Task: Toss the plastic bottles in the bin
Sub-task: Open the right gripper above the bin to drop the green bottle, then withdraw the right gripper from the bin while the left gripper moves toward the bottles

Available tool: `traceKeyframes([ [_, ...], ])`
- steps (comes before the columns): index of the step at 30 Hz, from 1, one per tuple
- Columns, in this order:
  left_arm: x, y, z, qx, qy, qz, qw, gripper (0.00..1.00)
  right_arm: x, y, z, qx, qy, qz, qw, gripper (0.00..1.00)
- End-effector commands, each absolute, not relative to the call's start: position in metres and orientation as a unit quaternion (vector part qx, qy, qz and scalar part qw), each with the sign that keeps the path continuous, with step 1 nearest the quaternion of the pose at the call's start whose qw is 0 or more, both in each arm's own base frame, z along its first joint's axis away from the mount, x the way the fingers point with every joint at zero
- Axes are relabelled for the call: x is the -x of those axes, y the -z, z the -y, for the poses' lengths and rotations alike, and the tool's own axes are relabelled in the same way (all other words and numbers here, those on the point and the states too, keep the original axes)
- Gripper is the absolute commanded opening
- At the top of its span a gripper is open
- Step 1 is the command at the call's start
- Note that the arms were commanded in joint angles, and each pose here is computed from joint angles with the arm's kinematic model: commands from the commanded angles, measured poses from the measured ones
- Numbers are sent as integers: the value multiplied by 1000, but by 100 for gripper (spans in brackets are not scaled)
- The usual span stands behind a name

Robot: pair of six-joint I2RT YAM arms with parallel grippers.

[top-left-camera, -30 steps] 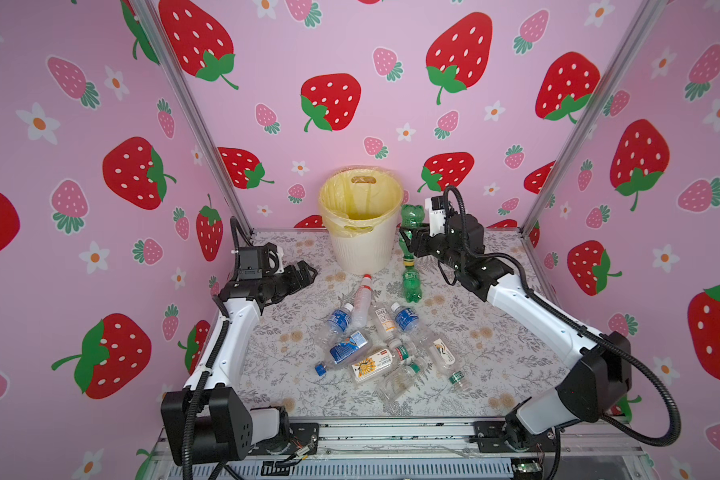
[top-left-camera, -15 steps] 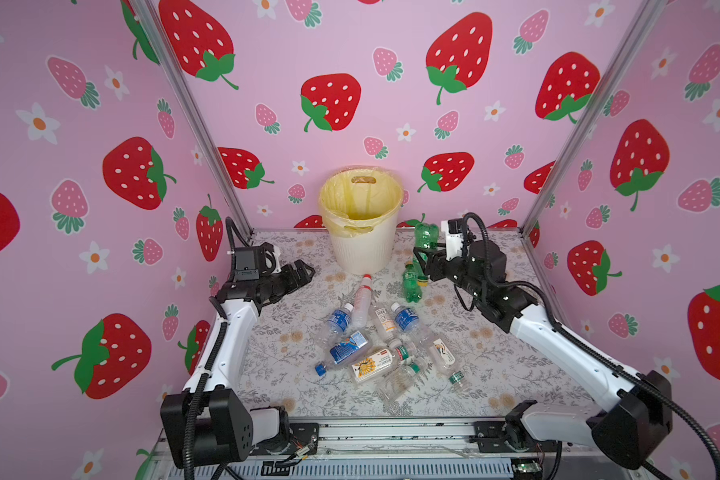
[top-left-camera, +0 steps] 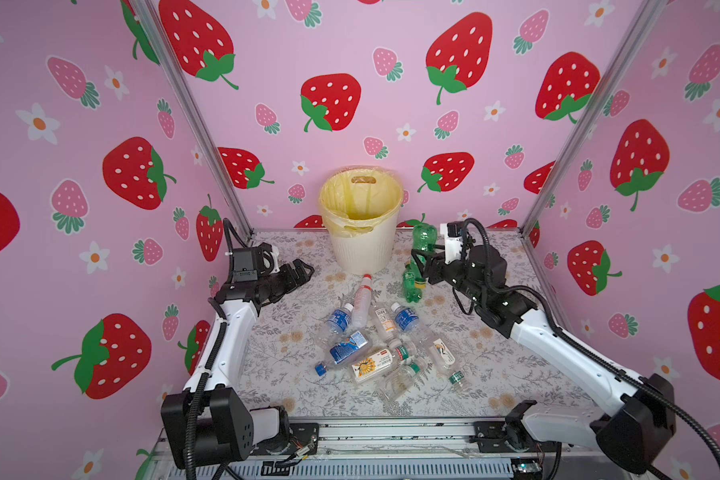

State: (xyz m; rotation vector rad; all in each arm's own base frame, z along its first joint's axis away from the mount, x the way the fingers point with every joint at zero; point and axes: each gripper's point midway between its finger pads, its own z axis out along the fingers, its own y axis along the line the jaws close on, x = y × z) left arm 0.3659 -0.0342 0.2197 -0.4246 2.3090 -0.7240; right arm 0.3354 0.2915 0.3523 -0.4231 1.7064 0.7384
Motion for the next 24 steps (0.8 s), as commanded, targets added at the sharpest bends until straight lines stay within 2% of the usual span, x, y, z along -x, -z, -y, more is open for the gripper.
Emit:
traceKeyframes([
  [1, -367, -225, 35, 160, 288, -881, 340, 99, -359, -416, -311, 179, -320, -686, 628, 58],
  [6, -368, -221, 32, 164, 280, -883, 340, 99, -436, -472, -374, 177, -318, -666, 651, 59],
  [7, -368, -220, 30, 166, 277, -884, 339, 99, -455, -477, -389, 179, -311, -670, 650, 67],
  [8, -368, -219, 29, 168, 276, -884, 338, 99, -470, -477, -400, 181, -306, -672, 650, 86],
  [9, -368, -219, 28, 169, 276, -884, 337, 99, -483, -481, -408, 178, -306, -667, 656, 100],
  [14, -368, -222, 23, 174, 274, -881, 343, 99, -501, -468, -406, 156, -321, -675, 646, 99],
  [20, -368, -225, 23, 175, 281, -877, 349, 99, -453, -475, -365, 146, -331, -646, 672, 99],
  [24, -367, -226, 23, 174, 281, -876, 351, 99, -433, -471, -355, 168, -324, -663, 654, 99],
])
